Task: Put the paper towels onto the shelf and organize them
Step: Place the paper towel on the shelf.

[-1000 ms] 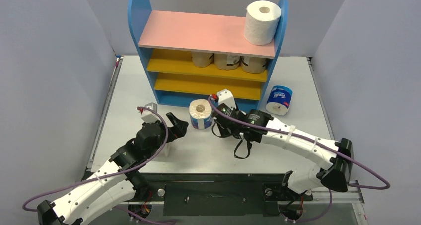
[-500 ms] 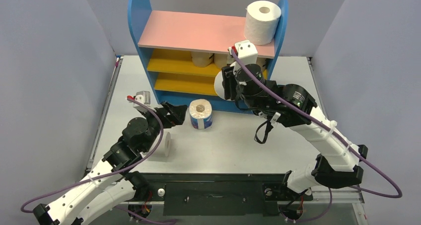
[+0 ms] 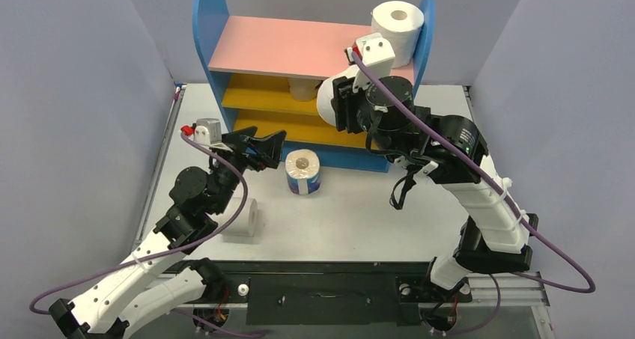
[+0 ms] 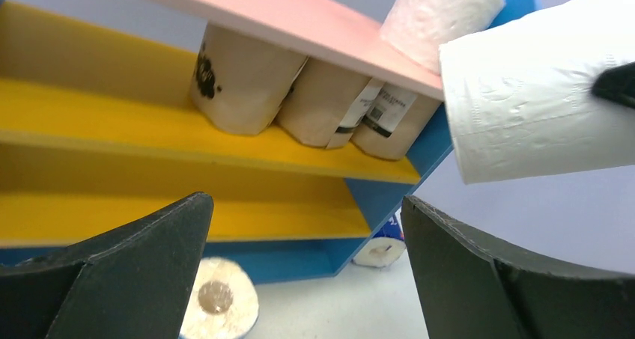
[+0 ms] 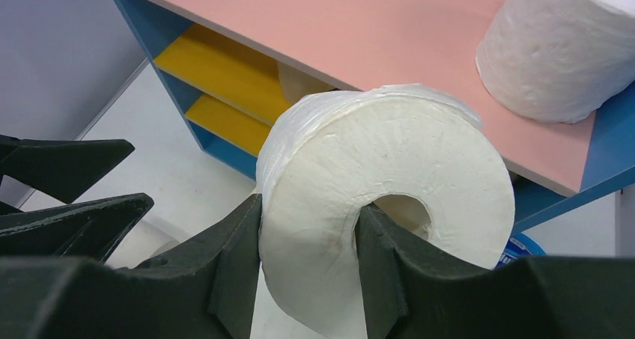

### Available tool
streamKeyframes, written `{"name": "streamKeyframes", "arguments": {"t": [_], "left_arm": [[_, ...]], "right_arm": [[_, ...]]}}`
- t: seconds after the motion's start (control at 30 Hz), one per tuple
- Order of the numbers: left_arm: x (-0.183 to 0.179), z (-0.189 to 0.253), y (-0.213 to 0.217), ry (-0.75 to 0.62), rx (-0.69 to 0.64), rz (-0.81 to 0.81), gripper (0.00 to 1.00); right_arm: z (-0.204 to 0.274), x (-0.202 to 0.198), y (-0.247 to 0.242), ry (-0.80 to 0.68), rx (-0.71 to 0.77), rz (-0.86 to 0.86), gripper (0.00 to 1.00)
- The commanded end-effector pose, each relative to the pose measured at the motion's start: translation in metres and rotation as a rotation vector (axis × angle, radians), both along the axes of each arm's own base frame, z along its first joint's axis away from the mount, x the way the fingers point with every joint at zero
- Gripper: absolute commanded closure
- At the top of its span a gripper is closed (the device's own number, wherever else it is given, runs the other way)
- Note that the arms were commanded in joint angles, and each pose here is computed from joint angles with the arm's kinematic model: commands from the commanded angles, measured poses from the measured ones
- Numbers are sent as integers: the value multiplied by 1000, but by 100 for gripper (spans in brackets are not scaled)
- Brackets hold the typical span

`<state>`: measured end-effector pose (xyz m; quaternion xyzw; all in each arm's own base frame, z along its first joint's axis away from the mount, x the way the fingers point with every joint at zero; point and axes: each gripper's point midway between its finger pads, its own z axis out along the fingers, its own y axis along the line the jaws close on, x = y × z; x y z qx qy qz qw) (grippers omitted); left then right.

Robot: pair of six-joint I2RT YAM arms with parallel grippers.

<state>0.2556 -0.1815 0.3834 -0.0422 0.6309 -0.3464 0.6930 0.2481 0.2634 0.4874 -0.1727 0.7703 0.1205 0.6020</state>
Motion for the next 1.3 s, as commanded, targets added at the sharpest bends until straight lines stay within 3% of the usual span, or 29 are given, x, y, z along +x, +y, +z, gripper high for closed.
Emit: {"name": "streamKeyframes", "arguments": {"t": [0.0,0.4,1.27], "left_arm": [[-3,63,-7,-200,-29,-33,4],[14,99,-25,-338,9,-23,4],[50,116,-70,-428,92,-58,4]], "right_arm": [[47,5,-19,-141,81,-70,75],[80,29,-20,-278,100,-174,71],[61,92,-15,-219,166,-191,70]]}}
